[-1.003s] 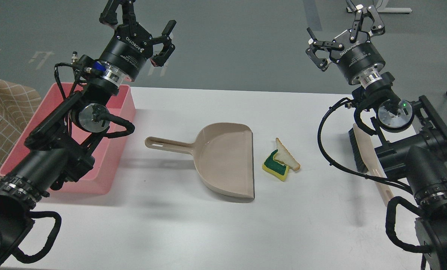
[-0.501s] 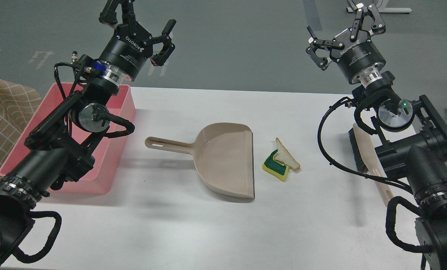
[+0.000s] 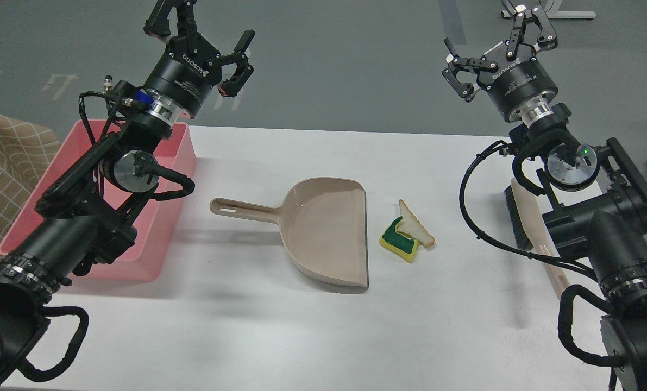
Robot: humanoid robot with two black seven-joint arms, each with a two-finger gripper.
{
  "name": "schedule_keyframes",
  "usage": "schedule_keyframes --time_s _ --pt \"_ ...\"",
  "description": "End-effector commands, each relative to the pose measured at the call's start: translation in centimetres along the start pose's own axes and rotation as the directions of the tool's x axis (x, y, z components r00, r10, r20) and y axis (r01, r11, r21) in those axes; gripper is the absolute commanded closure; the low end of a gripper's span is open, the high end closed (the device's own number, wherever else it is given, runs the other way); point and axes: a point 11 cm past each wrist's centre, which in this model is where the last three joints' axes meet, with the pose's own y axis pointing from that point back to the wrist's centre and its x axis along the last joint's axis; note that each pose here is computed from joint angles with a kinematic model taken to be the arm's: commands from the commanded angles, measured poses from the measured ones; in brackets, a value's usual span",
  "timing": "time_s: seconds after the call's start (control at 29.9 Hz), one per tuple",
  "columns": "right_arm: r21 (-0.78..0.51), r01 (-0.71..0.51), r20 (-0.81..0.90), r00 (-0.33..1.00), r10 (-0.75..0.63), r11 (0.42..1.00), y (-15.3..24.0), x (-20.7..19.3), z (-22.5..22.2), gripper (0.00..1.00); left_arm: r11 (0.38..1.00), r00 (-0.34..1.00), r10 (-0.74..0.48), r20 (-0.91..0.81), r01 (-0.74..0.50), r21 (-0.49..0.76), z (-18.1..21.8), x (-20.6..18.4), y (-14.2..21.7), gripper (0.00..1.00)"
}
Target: Sweep and dump garbage into bin
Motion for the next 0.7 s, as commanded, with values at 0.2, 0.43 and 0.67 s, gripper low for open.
schedule_keyframes --time_s 0.2,0.43,0.67 --pt "0.0 0.002 0.001 1.0 -0.002 1.0 0.0 -0.06 0.05 0.0 1.0 1.0 0.003 0.001 -0.003 -0.002 0.0 0.09 0.09 0.02" --pt "0.0 0.001 0.003 1.0 -0.001 1.0 0.05 0.0 0.08 0.0 1.0 1.0 -0.001 -0.001 0.001 0.0 -0.06 0.06 0.15 0.02" --pt "-0.001 -0.001 0.002 1.0 0.001 1.0 0.13 0.07 0.14 0.0 1.0 1.0 -0.003 0.008 0.003 0.007 -0.22 0.05 0.21 0.02"
